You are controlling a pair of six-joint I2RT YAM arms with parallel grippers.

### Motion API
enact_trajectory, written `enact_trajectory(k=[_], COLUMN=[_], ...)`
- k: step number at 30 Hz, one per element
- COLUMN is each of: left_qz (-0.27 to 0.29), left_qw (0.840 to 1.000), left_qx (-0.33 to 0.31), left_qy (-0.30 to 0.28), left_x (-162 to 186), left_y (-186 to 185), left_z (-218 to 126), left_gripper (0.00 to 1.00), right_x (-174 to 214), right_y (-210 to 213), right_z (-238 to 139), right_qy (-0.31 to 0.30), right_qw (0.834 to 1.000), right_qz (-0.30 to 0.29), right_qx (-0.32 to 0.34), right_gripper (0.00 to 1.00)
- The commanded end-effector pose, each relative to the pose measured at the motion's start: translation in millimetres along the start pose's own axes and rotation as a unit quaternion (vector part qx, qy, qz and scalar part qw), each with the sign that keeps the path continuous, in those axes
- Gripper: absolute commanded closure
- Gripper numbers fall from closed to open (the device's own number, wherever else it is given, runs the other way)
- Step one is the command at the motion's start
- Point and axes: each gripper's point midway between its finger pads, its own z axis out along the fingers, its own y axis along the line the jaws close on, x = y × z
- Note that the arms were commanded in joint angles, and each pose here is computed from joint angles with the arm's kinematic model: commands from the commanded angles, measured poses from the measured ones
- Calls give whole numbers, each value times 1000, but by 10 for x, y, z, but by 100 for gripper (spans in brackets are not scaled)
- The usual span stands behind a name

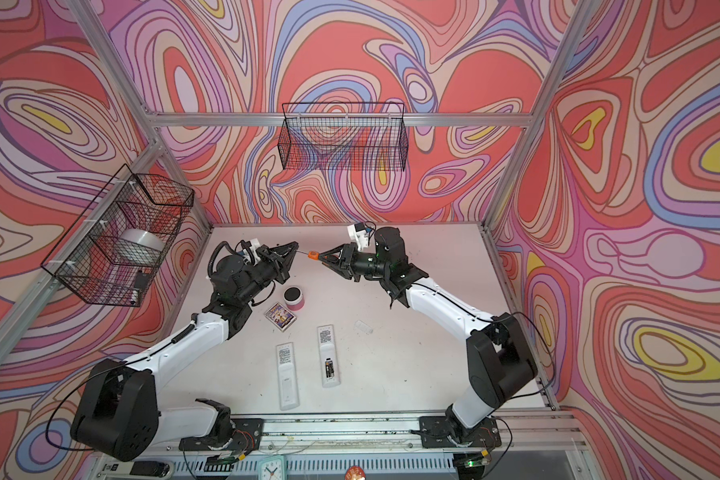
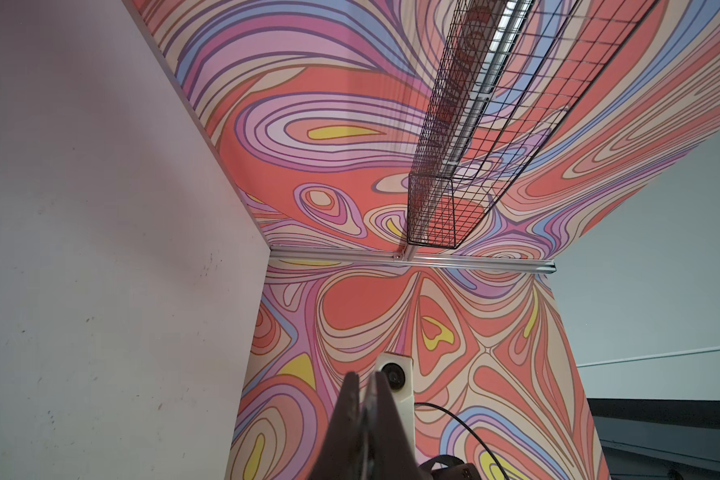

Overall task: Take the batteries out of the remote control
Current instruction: 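Hold the screwdriver tip toward the left gripper with the right gripper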

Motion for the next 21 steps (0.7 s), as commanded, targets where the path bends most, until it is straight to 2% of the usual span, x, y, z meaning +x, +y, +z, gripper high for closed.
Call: enact_trajectory(k=[1, 4, 8, 9, 11, 12, 14, 16, 18, 21], left_qz=[5, 0, -6, -6, -1, 14, 62, 140, 232, 294], left_qw=[1000, 1000, 1000, 1000, 1000, 999, 994, 975, 940, 898], left_qx=[14, 11, 2, -2, -15, -26, -81, -168, -243, -317], left_qy=[16, 13, 12, 11, 14, 18, 31, 41, 56, 84], left_x=[86, 78, 75, 58, 32, 16, 8, 20, 40, 63], left_y=[-63, -14, 74, 109, 163, 178, 272, 353, 349, 439], left_z=[10, -15, -67, -92, -152, -201, -338, -582, -851, -1144], left_gripper=[100, 100, 100, 91, 60, 50, 42, 31, 27, 20], right_x=[-20, -18, 6, 20, 29, 27, 52, 130, 305, 721], right_y=[130, 114, 87, 85, 43, -8, -183, -378, -622, -783], right_z=[-20, -29, -65, -81, -140, -198, -346, -542, -738, -851], right_qy=[-9, -12, -12, -10, -7, -7, 2, 27, 83, 189], right_qw=[1000, 1000, 1000, 1000, 999, 998, 991, 972, 947, 925], right_qz=[-20, -20, -25, -27, -30, -34, -49, -74, -76, -42], right_qx=[-16, -13, 0, 5, 25, 47, 125, 220, 302, 327], right_gripper=[81, 94, 98, 98, 97, 97, 97, 98, 98, 98])
